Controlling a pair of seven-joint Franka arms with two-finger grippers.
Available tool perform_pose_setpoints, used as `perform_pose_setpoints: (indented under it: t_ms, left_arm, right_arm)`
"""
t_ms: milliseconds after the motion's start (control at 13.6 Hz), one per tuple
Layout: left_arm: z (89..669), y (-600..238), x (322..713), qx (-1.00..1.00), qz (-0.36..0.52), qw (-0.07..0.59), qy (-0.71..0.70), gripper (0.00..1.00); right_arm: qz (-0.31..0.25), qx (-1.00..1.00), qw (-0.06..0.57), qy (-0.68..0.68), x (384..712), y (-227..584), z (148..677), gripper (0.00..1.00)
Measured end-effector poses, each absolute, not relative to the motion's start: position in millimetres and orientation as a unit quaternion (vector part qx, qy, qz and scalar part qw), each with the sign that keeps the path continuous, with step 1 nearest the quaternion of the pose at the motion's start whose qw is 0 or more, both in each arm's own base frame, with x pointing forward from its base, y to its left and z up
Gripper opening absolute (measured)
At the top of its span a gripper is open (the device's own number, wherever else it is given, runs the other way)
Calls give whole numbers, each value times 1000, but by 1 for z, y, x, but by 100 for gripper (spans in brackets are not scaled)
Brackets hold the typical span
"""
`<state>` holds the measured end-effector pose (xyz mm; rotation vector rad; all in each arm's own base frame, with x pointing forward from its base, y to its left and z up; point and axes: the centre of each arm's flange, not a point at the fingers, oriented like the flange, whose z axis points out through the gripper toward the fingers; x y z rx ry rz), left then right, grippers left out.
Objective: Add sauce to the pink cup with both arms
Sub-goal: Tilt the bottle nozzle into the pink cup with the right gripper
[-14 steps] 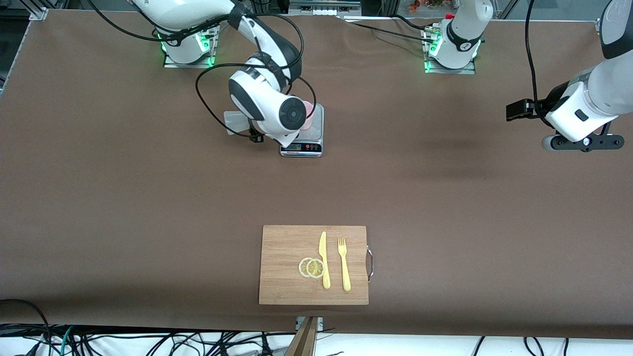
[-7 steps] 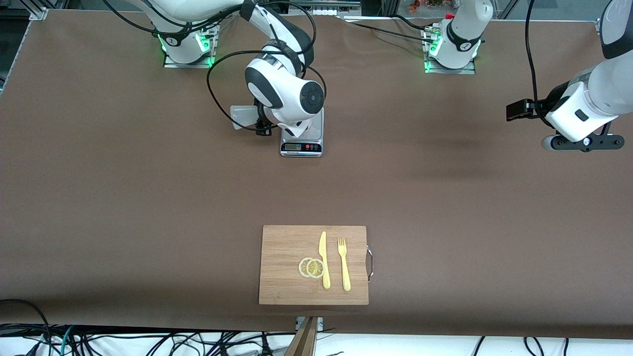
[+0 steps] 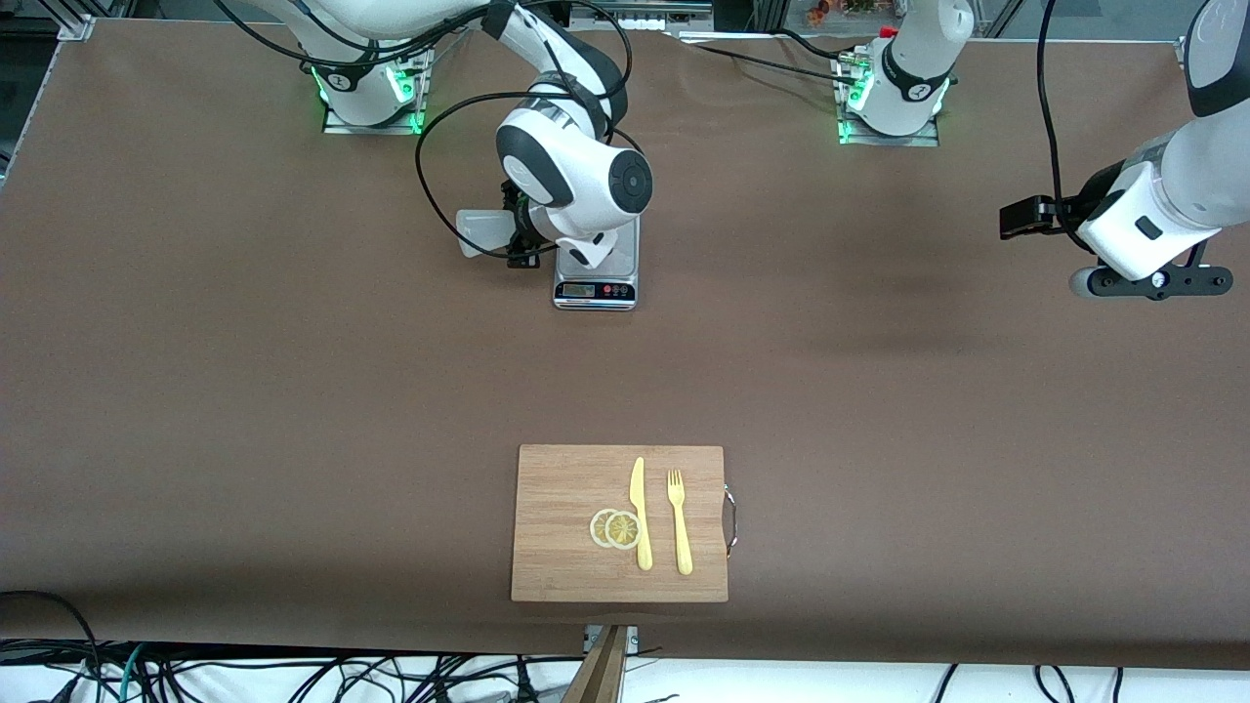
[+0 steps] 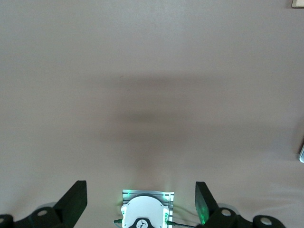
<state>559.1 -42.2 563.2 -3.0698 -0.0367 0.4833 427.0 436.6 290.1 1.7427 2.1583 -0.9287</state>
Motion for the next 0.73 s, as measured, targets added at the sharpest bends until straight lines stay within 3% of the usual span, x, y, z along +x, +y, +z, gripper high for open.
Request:
perform_pose_setpoints:
  t_ms: [734]
  left_arm:
    - [563,-40,559,-988,156,17,-13,100]
  right_arm:
    - [-317,595,152,723,424,446,279,36]
